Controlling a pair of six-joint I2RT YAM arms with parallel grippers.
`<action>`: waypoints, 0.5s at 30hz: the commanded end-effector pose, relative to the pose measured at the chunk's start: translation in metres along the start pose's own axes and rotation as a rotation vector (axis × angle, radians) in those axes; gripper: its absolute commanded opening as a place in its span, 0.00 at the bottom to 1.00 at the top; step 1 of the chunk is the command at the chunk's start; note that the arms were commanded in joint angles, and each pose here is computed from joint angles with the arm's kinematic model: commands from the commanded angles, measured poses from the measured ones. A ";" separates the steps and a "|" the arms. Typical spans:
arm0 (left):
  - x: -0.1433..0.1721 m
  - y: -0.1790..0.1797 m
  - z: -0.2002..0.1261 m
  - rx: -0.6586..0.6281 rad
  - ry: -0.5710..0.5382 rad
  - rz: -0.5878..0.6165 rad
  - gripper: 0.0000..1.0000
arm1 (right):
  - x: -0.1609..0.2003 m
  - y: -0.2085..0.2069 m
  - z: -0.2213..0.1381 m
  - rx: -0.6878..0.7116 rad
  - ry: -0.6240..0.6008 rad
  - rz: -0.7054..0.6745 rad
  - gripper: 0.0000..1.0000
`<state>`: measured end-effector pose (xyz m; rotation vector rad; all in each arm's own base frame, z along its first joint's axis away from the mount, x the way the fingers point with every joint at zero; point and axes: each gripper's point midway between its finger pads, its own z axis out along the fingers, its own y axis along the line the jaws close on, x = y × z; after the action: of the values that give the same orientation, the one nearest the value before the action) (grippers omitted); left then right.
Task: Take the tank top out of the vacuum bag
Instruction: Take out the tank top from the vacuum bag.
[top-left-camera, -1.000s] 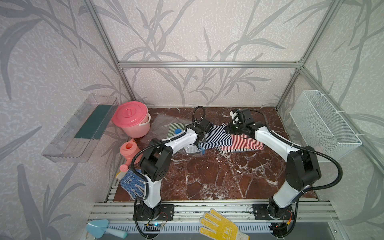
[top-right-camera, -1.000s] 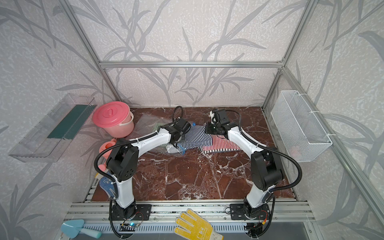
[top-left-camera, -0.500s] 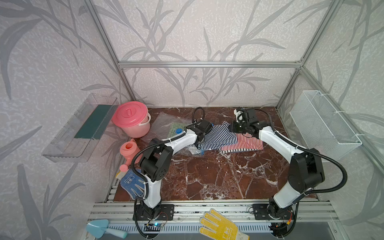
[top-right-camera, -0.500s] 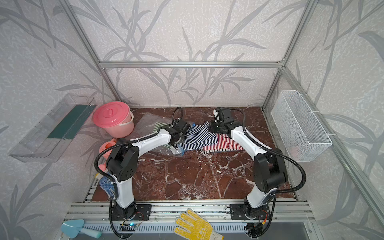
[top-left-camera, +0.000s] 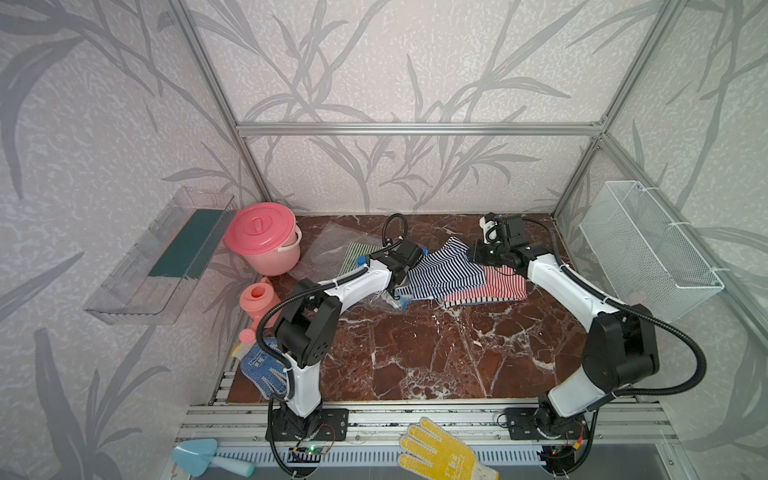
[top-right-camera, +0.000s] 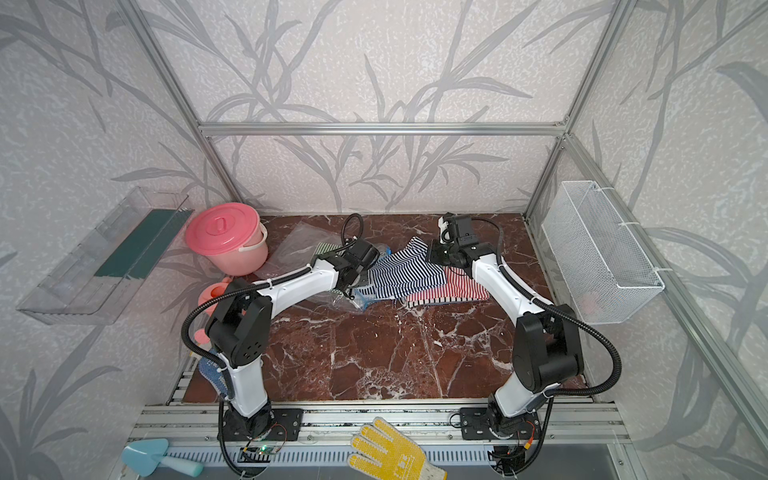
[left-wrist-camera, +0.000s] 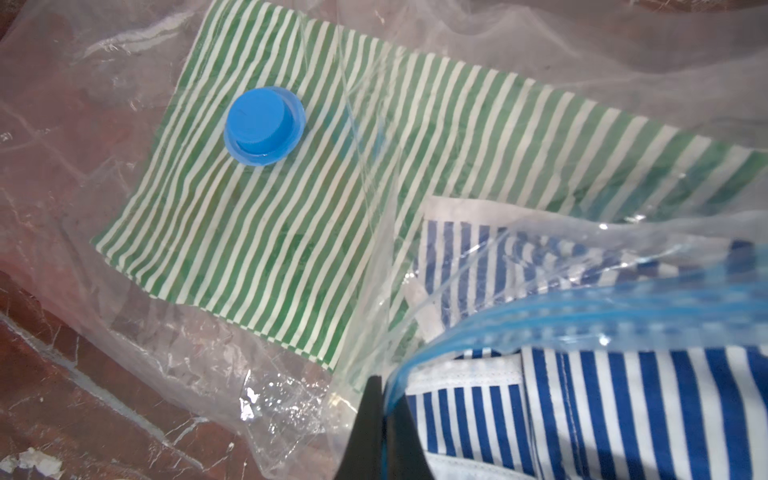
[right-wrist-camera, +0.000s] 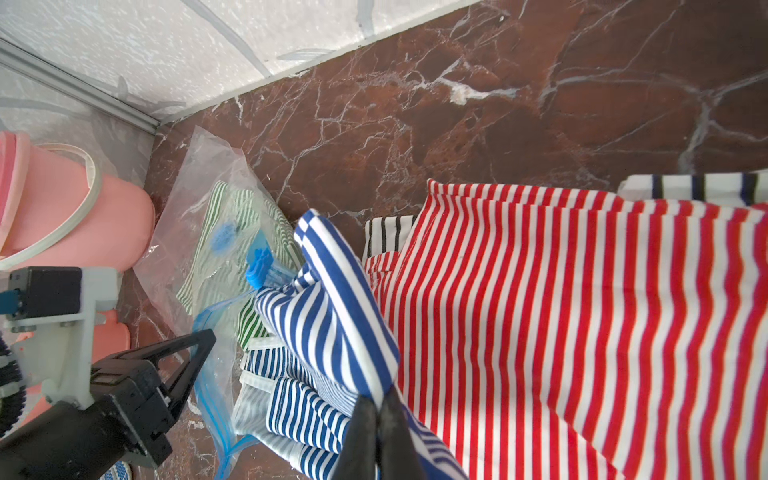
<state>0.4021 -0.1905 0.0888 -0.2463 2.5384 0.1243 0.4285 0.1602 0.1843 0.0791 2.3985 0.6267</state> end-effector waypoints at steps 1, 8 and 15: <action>-0.005 0.020 -0.011 -0.053 -0.024 0.004 0.15 | -0.016 0.000 -0.019 0.004 -0.065 -0.010 0.00; -0.015 0.022 -0.028 -0.024 -0.062 0.003 0.64 | -0.019 -0.003 -0.025 -0.005 -0.075 0.004 0.00; -0.019 0.021 -0.037 -0.008 -0.067 0.001 0.76 | -0.024 -0.011 -0.031 0.001 -0.094 0.023 0.00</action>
<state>0.3954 -0.1815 0.1142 -0.2217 2.4984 0.1187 0.4300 0.1376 0.1980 0.1308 2.3574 0.6101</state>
